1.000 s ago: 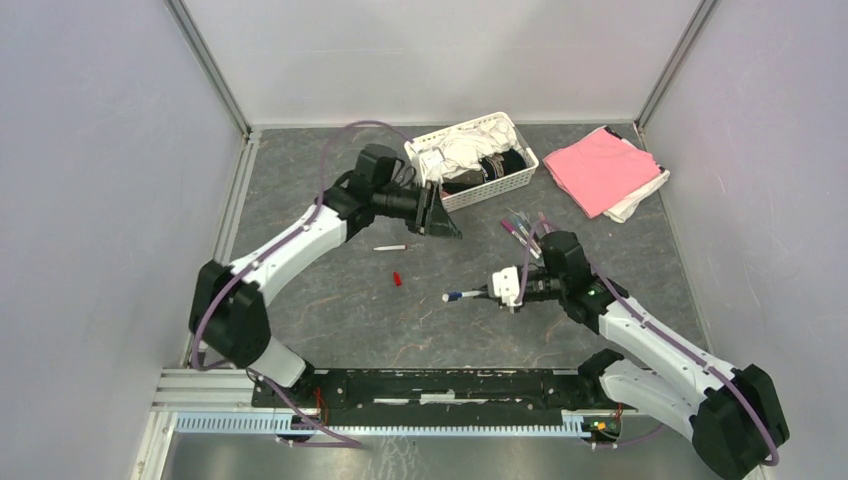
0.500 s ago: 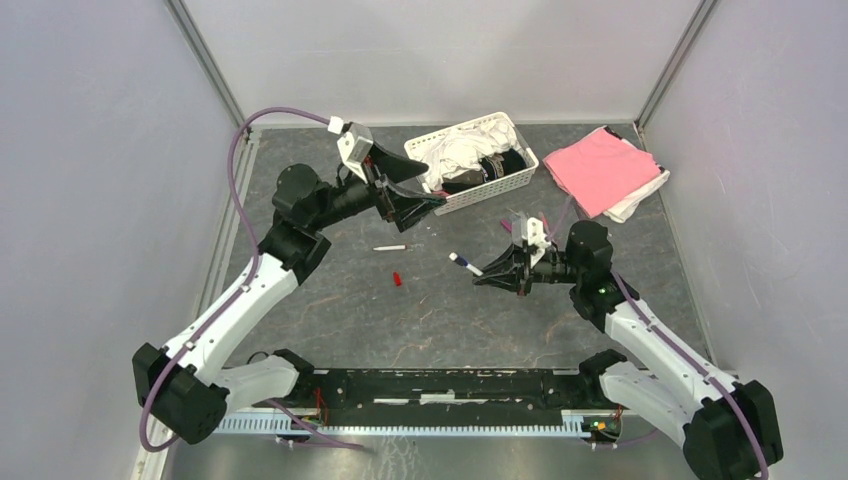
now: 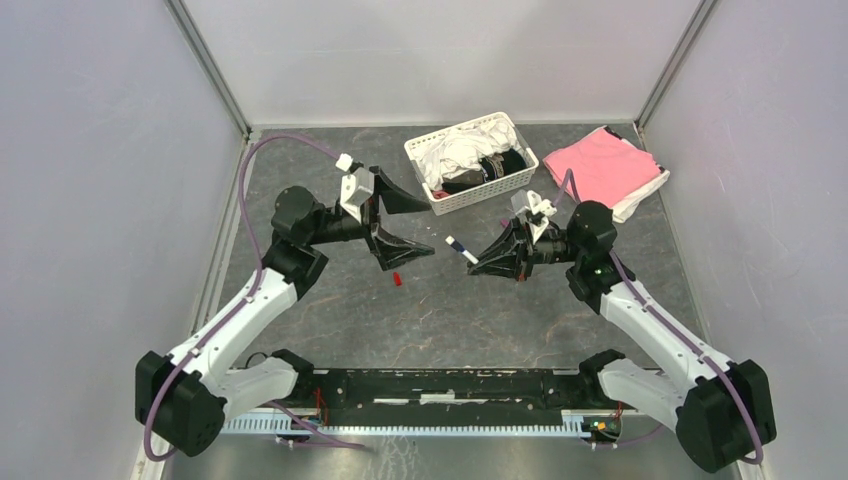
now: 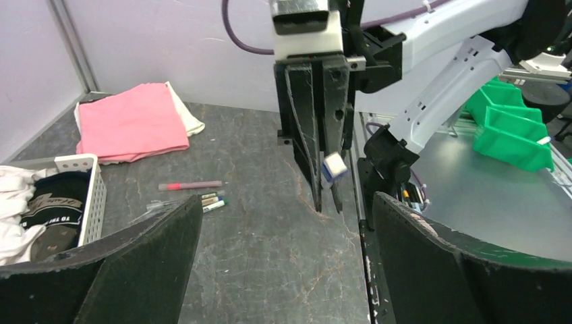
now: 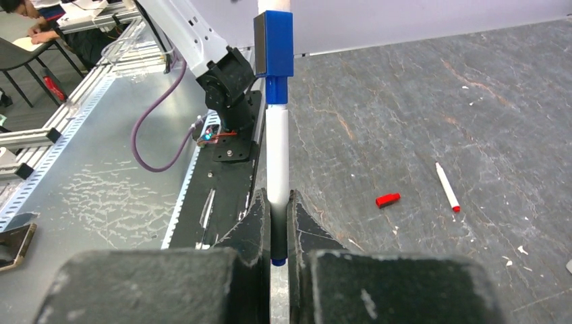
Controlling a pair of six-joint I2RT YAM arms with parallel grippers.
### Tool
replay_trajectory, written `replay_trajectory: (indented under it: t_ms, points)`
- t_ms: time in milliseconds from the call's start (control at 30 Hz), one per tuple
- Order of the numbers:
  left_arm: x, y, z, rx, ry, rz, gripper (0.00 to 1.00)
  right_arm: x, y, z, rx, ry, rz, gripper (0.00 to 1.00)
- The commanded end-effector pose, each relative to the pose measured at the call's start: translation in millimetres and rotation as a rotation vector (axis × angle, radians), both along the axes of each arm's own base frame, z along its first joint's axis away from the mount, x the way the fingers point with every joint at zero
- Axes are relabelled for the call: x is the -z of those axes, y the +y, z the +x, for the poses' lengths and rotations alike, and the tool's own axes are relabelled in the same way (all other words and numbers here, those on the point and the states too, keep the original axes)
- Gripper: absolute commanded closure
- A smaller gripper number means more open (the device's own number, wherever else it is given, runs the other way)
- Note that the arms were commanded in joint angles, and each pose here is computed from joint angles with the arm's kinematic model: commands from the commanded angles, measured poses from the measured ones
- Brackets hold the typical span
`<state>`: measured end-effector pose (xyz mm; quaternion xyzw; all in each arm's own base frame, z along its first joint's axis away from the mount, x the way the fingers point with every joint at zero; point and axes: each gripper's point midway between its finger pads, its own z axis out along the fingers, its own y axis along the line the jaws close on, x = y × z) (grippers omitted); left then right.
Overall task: Insert the pens into the pen caps
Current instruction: Press the pen cap onto the pen.
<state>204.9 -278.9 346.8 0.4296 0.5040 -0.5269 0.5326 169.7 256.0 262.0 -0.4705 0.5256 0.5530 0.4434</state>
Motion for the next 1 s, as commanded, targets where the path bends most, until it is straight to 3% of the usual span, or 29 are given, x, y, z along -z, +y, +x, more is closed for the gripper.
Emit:
replay_trajectory:
  t_ms: [0,467,967]
  points:
    - [-9,-3,-18,0.057,-0.146,-0.045,0.0,-33,3,-1,-0.042,-0.057,0.054,1.0]
    - [-24,-29,-22,0.078,-0.19,-0.114,0.08,-46,14,-3,-0.081,-0.051,0.078,1.0]
    - [-31,-33,-30,0.148,-0.128,-0.164,0.35,-44,16,-4,-0.085,-0.037,0.077,1.0]
